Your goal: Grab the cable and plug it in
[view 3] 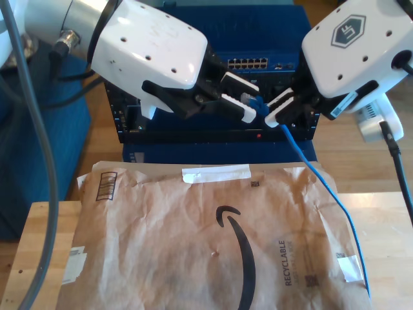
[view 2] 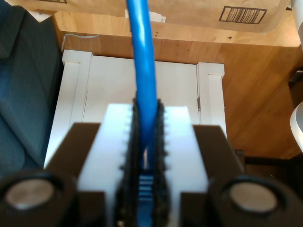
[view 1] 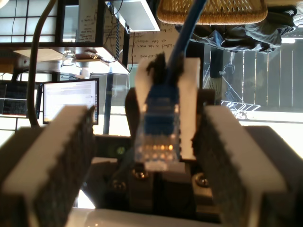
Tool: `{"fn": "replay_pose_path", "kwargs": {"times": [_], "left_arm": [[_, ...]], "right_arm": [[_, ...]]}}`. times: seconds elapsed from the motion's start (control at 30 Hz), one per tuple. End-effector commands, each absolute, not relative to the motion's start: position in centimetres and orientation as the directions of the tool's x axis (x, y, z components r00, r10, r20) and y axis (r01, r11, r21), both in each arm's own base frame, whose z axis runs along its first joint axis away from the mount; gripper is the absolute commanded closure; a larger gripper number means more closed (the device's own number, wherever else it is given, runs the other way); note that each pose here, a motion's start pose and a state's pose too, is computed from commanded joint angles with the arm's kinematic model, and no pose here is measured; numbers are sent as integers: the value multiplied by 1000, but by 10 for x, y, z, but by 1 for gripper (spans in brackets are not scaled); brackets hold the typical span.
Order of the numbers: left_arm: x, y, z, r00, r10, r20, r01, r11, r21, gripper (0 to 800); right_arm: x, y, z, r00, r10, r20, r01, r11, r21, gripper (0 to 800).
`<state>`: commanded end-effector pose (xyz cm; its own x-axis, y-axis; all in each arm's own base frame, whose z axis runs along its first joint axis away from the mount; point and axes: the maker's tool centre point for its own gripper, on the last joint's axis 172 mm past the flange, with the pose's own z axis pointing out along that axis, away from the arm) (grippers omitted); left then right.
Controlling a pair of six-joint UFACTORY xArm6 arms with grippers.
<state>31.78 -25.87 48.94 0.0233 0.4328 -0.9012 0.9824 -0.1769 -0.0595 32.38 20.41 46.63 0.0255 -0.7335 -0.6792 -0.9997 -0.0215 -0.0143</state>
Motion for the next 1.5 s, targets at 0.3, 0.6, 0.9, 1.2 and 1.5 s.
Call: {"fn": "replay_pose_path", "kwargs": {"times": [0.3,0.6,0.9,1.2,1.5], "left_arm": [[317,-259,488,28,432,-902,982,-179,-55,561],[318,-258,489,45,429,-902,983,-180,-37,675],[320,-257,487,41,430,-902,984,-174,-39,792],[321,-256,484,37,426,-904,985,-171,-40,797],[327,-239,483,-29,420,-907,986,-138,-95,797]], "right_arm": [[324,204,466,25,-733,-679,-1000,-21,-14,780],[324,204,466,25,-733,-679,-1000,-21,-14,780],[320,211,466,38,-733,-679,-999,-39,-13,770],[329,209,463,37,-732,-680,-999,-26,-26,26],[362,198,486,136,-733,-667,-974,23,-224,4]]}}
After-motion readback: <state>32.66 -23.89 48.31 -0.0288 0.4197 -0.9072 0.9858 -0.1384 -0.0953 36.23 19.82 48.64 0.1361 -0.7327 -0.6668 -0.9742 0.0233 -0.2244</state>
